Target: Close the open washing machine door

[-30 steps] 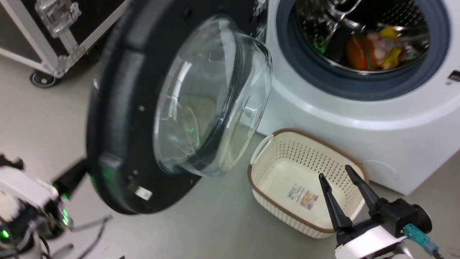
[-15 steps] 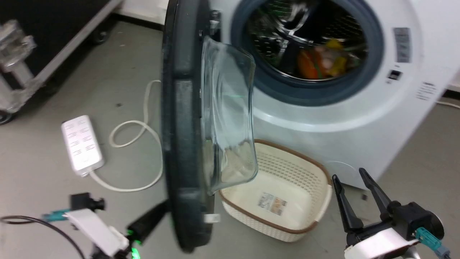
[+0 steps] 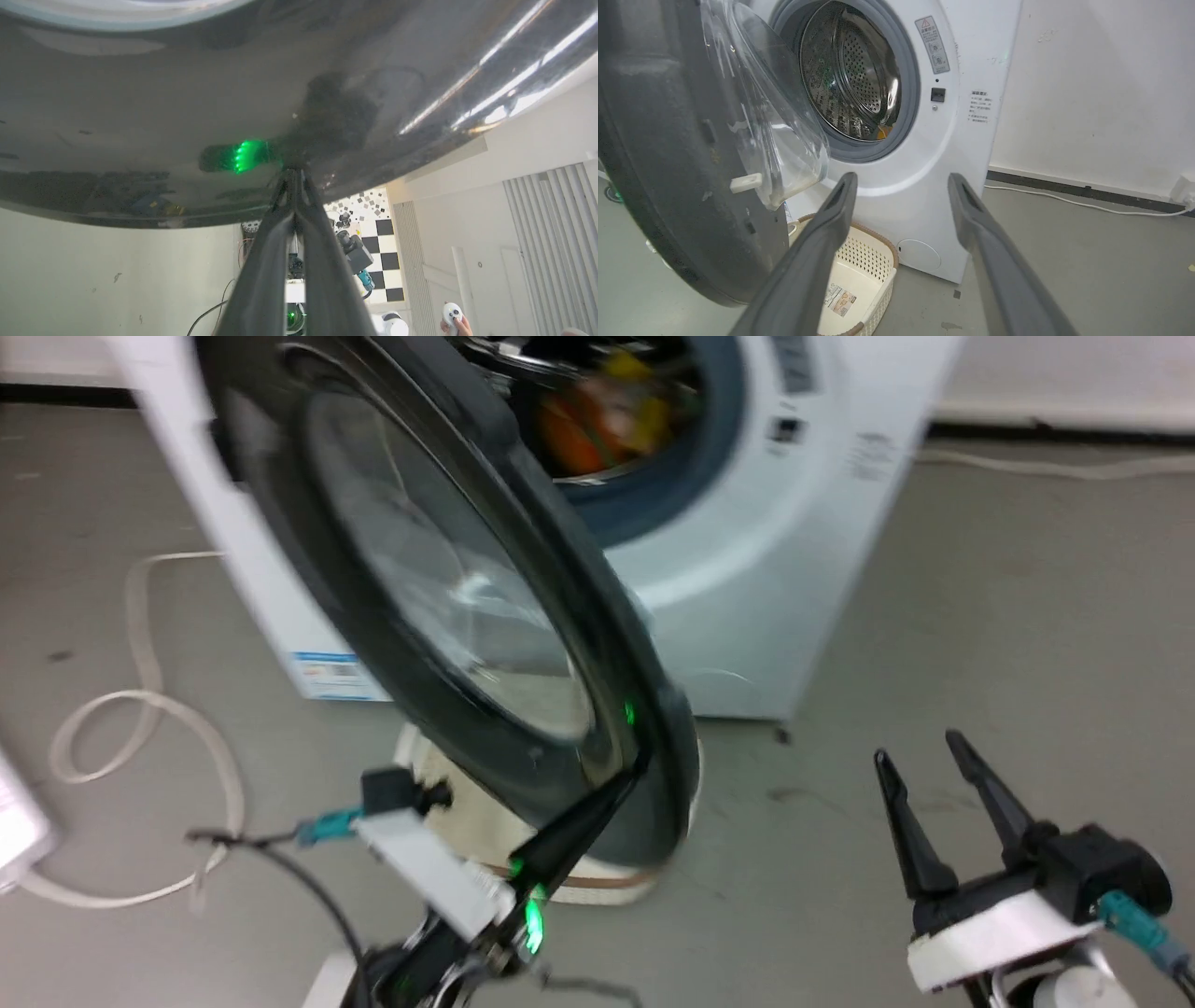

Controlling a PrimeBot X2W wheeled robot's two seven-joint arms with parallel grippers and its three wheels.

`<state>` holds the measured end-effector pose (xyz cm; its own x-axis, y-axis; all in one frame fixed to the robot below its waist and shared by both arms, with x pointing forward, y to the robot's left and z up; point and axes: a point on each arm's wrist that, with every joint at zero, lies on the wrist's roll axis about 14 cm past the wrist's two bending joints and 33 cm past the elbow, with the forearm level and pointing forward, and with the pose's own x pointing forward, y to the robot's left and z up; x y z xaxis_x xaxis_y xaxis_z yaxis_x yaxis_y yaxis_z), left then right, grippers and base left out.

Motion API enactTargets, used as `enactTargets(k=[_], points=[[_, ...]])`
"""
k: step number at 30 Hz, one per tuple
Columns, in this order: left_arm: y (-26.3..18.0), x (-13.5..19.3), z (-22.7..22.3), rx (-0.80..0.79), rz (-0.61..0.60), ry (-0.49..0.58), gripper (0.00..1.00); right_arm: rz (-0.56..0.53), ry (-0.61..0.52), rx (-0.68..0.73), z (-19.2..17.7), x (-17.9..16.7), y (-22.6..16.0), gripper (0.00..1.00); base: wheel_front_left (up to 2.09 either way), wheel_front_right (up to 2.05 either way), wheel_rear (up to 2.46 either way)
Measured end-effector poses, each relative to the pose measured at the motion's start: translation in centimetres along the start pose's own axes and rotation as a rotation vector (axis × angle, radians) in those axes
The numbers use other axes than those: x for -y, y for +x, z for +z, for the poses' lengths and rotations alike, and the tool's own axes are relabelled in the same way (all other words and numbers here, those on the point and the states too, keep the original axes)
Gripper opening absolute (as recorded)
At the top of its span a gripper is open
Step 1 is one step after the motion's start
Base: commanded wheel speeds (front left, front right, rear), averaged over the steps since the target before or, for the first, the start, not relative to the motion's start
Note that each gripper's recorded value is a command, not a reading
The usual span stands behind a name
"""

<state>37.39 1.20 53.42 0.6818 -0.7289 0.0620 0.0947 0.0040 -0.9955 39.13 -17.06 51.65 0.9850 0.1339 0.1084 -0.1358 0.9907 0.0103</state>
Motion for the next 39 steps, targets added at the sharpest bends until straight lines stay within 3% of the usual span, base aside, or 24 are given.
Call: enactTargets(k=[10,18,26,31,32,33,34,39], points=[[12.0,-0.7,0.2,-0.025,-0.035,-0.054,0.0,-0.241,-0.02,-0.064,-1.2,6.9,-3.8,1.0,0.0,0.0,0.0],[19.0,-1.9,1.6,0.041,-0.01,-0.12,0.0,-0.347,-0.03,-0.134,-2.7,9.4,-6.2,1.0,0.0,0.0,0.0],[19.4,-1.7,2.2,0.074,0.011,-0.086,0.0,-0.304,-0.011,-0.12,-2.8,8.1,-5.0,1.0,0.0,0.0,0.0],[16.2,-1.4,1.9,0.08,0.006,0.022,0.0,-0.251,0.0,-0.088,-2.1,6.6,-3.8,1.0,0.0,0.0,0.0],[15.1,-1.7,1.6,0.076,0.013,0.044,0.33,-0.239,0.0,-0.083,-2.0,6.3,-3.7,1.0,0.0,0.0,0.0],[13.9,-1.8,1.3,0.064,0.017,0.066,0.9,-0.227,0.002,-0.078,-1.9,6.0,-3.6,1.0,0.0,0.0,0.0],[12.6,-1.8,0.8,0.051,0.018,0.099,1.0,-0.216,0.005,-0.074,-1.8,5.6,-3.6,1.0,0.0,0.0,0.0],[5.9,-1.9,1.1,0.119,0.043,0.347,1.0,-0.158,0.018,-0.064,-1.6,3.9,-3.8,1.0,0.0,0.0,0.0]])
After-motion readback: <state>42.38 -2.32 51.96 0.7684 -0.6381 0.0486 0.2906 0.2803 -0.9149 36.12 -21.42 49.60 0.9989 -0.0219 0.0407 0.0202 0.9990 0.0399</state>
